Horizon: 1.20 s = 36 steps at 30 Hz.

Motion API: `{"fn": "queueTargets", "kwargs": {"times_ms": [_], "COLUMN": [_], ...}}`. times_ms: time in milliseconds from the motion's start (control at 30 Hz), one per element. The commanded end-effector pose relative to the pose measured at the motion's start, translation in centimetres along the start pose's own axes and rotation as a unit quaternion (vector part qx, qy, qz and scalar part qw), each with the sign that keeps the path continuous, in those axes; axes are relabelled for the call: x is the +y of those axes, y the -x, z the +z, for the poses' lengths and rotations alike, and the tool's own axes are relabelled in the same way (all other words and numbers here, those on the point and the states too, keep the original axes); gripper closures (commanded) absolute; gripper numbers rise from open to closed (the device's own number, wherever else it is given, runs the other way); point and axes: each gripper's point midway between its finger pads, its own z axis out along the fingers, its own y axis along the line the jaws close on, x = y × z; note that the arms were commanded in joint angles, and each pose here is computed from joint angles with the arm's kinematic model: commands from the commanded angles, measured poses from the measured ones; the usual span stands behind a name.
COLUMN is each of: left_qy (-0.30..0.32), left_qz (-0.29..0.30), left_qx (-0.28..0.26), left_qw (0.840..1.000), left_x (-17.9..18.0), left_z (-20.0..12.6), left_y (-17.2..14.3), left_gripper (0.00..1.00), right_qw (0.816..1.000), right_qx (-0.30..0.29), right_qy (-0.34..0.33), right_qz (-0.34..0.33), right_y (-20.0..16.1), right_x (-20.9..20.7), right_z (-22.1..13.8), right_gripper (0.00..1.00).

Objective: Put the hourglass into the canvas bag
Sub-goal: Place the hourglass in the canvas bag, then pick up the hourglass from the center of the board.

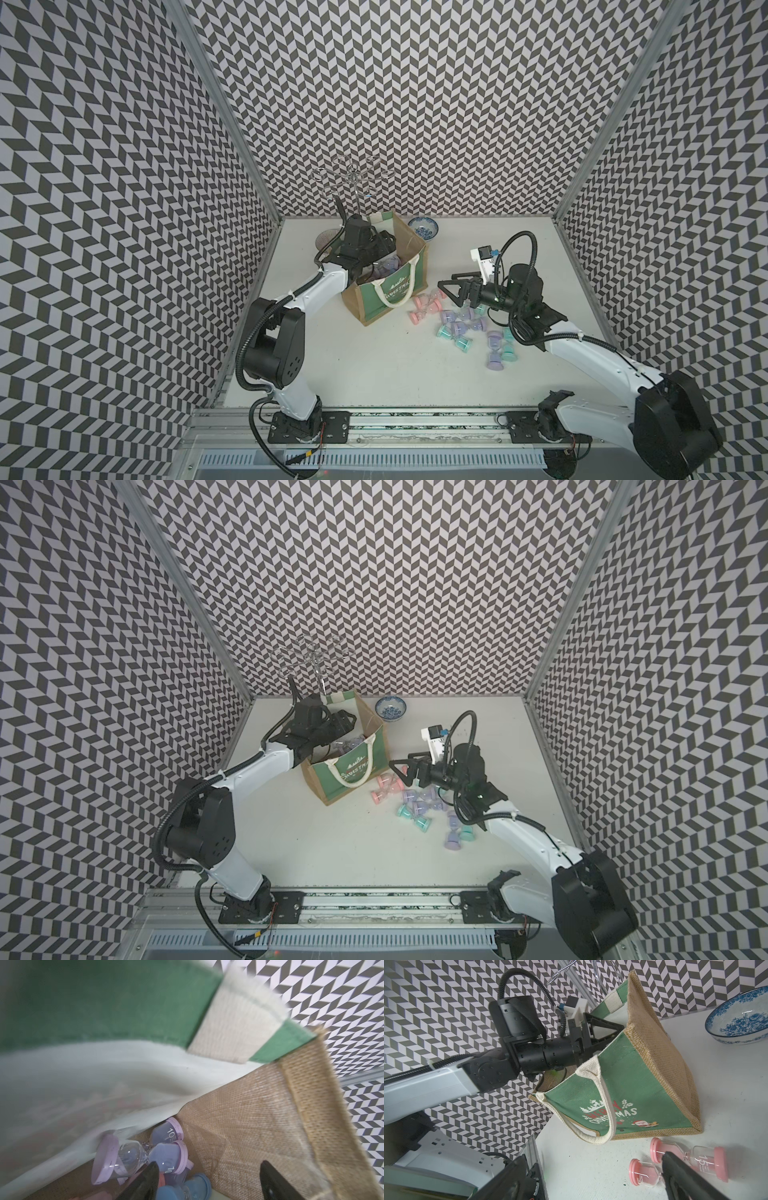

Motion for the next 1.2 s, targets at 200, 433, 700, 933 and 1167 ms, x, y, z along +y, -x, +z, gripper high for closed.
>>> {"fn": "queueTargets", "kwargs": {"times_ms": [200, 433, 700, 933, 1167], "left_qy": [-0.045, -0.073, -0.092, -0.123, -0.154], "left_qz": [0.058, 0.138, 0.211, 0.283, 0.332], "left_qx": [-0.076, -0.094, -0.098, -0.071, -0.02], "left_qw": [0.994, 0.983, 0.968, 0.948, 0.93], "left_x": [-4.7, -8.8, -11.0, -12.6, -11.3], "left_z": [-6.0, -10.1, -14.4, -16.2, -16.0], "left_y": [3.5, 2.3, -1.4, -7.0, -12.9], "left_gripper": [0.22, 0.19, 0.13, 0.14, 0.17], "right_qw": [0.998, 0.997, 0.995, 0.995, 0.995], "right_qx": [-0.049, -0.056, -0.055, -0.039, -0.002], "right_qy": [-0.02, -0.043, -0.078, -0.084, -0.086], "right_qz": [-0.019, -0.006, 0.013, 0.03, 0.046], "right_y": [2.6, 2.1, 0.0, -2.9, -5.8], "right_x": [0.8, 0.4, -0.8, -2.1, -3.3], "right_z": [-1.6, -2.9, -4.5, -4.9, -4.8], "right_gripper": [0.01, 0.01, 0.01, 0.01, 0.01]}}
